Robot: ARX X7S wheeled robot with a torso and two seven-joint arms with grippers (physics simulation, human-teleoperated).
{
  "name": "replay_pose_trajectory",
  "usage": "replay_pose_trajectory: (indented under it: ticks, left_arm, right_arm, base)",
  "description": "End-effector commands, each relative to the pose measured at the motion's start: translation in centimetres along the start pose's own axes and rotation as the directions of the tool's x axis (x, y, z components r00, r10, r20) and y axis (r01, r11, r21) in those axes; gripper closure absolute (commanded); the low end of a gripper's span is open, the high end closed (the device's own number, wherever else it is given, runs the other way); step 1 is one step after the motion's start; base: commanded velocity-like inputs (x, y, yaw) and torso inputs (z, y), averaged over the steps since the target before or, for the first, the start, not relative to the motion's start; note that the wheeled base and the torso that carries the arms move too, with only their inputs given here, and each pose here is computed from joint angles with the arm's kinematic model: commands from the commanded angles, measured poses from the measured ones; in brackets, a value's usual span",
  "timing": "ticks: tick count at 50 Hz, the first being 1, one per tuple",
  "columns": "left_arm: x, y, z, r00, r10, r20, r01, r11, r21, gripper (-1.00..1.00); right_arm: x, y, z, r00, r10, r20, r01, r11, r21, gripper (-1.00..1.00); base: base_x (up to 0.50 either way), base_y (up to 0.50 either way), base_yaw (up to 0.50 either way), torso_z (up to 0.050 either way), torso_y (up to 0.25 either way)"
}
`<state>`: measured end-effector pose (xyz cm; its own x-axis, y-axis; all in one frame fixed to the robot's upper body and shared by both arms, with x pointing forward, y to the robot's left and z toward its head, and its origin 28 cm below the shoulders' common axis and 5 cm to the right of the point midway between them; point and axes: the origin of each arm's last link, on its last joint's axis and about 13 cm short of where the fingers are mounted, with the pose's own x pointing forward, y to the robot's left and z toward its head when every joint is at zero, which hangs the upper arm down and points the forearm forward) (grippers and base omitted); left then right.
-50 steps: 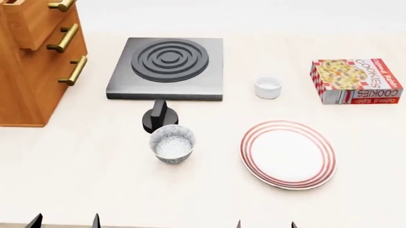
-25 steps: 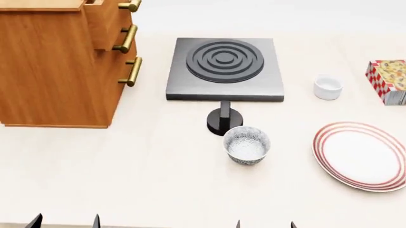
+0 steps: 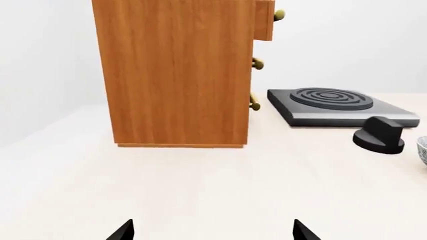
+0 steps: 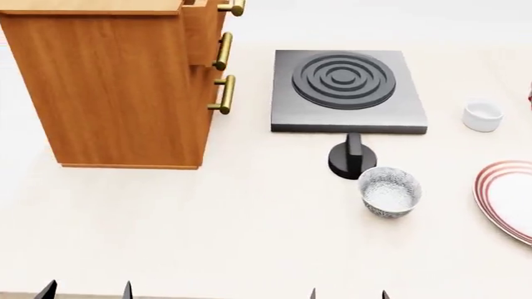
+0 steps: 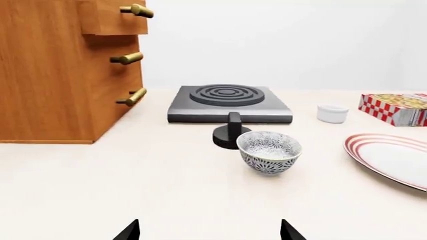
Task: Pick the akita bowl on the wooden cabinet and place it on the plate.
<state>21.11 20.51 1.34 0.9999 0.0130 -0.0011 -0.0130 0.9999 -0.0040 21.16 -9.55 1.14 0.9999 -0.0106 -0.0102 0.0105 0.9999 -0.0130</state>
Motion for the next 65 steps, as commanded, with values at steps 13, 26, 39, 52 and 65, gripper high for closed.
replay_pose_trajectory:
  ticks: [13,26,39,52,65]
  left_arm:
    - [0.1,0.0,0.0,1.000,-0.001,0.001,0.001,1.000,0.003,-1.00]
    - [0.0,0.2,0.2,0.999,0.044,0.001,-0.044,0.998,0.033,-1.00]
    - [-0.6,0.5,2.6,0.990,0.123,0.070,-0.121,0.992,-0.042,-1.00]
    - [-1.0,0.5,6.6,0.972,0.100,0.213,-0.109,0.994,0.031,-1.00]
    - [1.1,0.1,12.2,0.936,0.093,0.339,-0.097,0.995,-0.004,-1.00]
  right_arm:
    - [0.0,0.0,0.1,1.000,0.000,-0.001,0.000,1.000,0.021,-1.00]
    - [0.0,0.0,0.2,1.000,-0.013,0.009,0.013,0.999,0.029,-1.00]
    - [-0.1,0.4,3.0,0.996,-0.081,0.023,0.079,0.995,0.055,-1.00]
    - [-1.0,0.7,8.1,0.990,-0.077,0.120,0.069,0.995,0.077,-1.00]
    - [-1.8,0.1,11.8,0.961,-0.054,0.272,0.036,0.997,0.071,-1.00]
  base:
    - [0.00,0.23,0.00,0.000,0.000]
    - [0.00,0.00,0.00,0.000,0.000]
    - [0.00,0.00,0.00,0.000,0.000]
    - [0.00,0.00,0.00,0.000,0.000]
    - [0.00,0.00,0.00,0.000,0.000]
